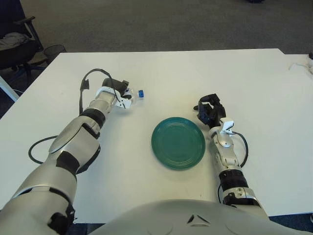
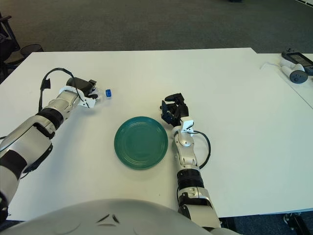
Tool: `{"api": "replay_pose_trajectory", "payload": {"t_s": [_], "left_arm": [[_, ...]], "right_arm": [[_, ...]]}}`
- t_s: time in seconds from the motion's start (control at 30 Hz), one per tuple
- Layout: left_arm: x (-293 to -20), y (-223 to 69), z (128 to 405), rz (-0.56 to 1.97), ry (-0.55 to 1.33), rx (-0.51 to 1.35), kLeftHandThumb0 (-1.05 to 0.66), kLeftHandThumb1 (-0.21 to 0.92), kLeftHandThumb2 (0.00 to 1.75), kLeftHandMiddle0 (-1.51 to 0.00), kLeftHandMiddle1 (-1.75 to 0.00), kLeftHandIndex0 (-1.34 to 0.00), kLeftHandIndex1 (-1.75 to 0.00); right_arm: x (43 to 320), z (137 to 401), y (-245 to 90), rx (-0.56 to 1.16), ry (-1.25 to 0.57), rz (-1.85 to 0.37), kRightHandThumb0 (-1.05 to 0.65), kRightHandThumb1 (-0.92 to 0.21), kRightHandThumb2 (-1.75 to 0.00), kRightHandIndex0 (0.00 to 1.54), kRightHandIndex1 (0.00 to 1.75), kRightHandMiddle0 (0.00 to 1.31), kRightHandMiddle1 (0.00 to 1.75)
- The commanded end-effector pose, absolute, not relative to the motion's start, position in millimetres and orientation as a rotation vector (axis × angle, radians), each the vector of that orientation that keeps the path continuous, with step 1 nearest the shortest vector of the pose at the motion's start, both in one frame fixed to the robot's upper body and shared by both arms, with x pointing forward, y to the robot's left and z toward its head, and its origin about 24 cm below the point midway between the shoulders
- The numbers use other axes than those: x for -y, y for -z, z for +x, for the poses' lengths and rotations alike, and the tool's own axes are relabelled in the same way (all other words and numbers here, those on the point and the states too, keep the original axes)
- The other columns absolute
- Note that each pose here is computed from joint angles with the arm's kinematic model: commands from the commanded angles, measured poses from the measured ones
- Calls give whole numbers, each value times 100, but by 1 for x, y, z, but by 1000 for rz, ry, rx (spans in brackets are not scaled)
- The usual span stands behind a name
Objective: Put the bottle into the plate.
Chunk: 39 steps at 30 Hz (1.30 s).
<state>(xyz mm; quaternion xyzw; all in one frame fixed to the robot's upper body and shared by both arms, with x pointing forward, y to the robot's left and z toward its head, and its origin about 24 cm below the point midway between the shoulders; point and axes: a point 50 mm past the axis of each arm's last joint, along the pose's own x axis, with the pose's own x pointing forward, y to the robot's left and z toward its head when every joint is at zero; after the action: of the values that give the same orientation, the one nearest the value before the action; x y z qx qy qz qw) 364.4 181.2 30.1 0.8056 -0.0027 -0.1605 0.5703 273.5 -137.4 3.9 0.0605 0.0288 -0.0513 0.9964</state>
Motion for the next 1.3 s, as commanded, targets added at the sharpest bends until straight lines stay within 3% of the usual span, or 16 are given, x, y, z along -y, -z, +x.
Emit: {"api": "replay_pose_trajectory", "payload": {"t_s": [0.0,0.2,0.37,1.27], "left_arm": [[-184,25,317,1682,430,62,-48,76,66,-114,-175,-85,-175],[-182,20,311,1394,198,157,-27,55,94,-111,-175,-87,-175],[-181,17,308,1301,108,217,-18,46,106,-112,-175,-89,-175],[-170,-3,314,1059,5,323,-14,43,112,-115,-175,-92,-175]], "right_arm": [[142,255,27,-228,126,132,-1,-67,-78,46,142,30,175],[144,256,29,-242,139,137,-1,-68,-77,47,142,29,174],[144,256,29,-232,136,135,-1,-65,-81,48,143,30,174],[142,258,29,-231,125,121,-1,-62,-85,49,144,30,175]]}}
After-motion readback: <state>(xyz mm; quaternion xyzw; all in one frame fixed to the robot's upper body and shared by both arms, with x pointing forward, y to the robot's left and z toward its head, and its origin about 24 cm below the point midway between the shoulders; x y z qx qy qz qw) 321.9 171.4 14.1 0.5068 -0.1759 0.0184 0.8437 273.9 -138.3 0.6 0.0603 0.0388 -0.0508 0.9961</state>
